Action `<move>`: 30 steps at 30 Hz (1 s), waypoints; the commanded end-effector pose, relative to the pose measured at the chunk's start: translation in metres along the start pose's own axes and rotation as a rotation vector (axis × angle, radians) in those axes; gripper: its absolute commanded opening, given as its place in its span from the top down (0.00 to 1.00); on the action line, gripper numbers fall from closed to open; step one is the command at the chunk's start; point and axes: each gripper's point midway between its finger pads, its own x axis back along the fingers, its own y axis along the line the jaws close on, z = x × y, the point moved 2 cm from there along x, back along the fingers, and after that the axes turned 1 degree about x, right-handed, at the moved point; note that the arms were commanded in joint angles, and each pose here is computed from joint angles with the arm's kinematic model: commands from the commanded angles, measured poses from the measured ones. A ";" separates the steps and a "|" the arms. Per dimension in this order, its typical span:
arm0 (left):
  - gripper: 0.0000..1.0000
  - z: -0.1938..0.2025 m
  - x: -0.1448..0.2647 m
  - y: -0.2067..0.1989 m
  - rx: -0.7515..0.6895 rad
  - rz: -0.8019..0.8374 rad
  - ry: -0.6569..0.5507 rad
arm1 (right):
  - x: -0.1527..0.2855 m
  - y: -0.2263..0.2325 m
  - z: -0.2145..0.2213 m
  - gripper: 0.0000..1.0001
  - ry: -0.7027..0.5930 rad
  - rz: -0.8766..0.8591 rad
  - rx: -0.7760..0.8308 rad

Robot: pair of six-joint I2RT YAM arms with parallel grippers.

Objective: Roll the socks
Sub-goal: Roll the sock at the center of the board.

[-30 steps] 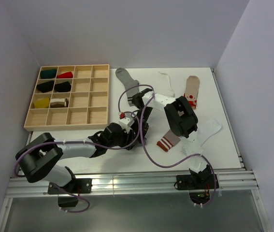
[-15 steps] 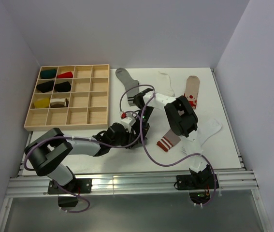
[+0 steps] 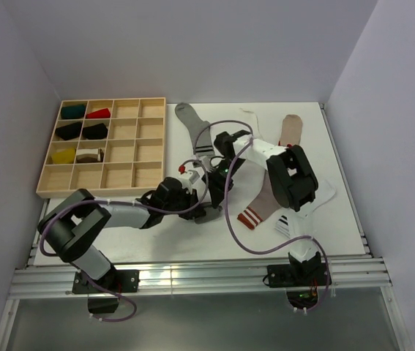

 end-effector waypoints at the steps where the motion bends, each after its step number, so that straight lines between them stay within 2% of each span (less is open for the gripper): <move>1: 1.00 0.010 -0.001 0.006 0.043 -0.008 0.085 | 0.025 -0.005 -0.016 0.46 -0.122 0.076 0.029; 5: 1.00 0.013 -0.003 0.007 0.081 -0.009 0.130 | 0.048 -0.007 -0.014 0.46 -0.209 0.125 0.015; 12: 1.00 0.010 0.000 0.006 0.224 0.021 0.224 | 0.087 0.002 -0.009 0.46 -0.353 0.243 0.080; 17: 1.00 0.013 0.002 0.006 0.307 0.034 0.308 | 0.100 0.000 0.002 0.47 -0.431 0.355 0.120; 22: 1.00 0.008 0.003 0.006 0.395 0.033 0.358 | 0.109 0.013 0.009 0.45 -0.473 0.502 0.290; 30: 1.00 0.008 -0.002 0.002 0.492 0.066 0.470 | 0.076 0.031 0.018 0.40 -0.421 0.738 0.564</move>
